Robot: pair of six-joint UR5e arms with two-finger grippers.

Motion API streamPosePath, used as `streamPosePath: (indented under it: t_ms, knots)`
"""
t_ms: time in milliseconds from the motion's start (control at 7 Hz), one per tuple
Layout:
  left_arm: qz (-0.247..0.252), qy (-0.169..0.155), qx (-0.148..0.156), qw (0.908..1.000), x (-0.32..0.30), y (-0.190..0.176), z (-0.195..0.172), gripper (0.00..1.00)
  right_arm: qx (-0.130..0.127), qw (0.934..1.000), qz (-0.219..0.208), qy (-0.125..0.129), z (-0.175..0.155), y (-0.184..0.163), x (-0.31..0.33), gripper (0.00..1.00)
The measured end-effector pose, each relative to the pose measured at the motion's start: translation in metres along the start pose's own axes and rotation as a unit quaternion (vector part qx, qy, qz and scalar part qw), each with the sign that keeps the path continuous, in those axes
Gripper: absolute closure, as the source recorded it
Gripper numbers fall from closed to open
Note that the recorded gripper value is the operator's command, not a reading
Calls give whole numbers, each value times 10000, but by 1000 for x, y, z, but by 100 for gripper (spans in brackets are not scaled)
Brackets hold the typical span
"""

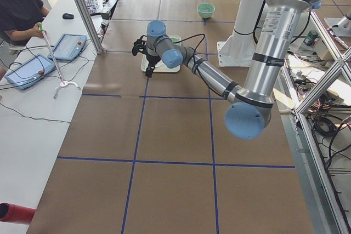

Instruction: Stack green bowls together

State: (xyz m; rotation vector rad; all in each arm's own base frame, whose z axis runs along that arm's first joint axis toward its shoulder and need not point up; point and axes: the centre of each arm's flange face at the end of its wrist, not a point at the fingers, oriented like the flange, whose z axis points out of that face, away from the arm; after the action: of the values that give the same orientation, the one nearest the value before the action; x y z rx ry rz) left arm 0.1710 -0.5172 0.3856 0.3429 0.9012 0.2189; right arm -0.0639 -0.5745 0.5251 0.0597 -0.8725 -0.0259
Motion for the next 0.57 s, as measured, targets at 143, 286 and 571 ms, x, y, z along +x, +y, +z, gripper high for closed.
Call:
streamPosePath:
  t_ms: [143,286,571]
  knots:
    - [341,-169,-14,9993,-57,14,-16,0,-57,9999,-114,47,-3,-1,12,0]
    - [581,-342,-17,9977,-107,25,-33,0,-84,9998,-158,61,-4,-2,16,0]
    - [970,-561,-178,9935,-177,39,-45,0,-112,9998,-174,65,-3,-7,18,0]
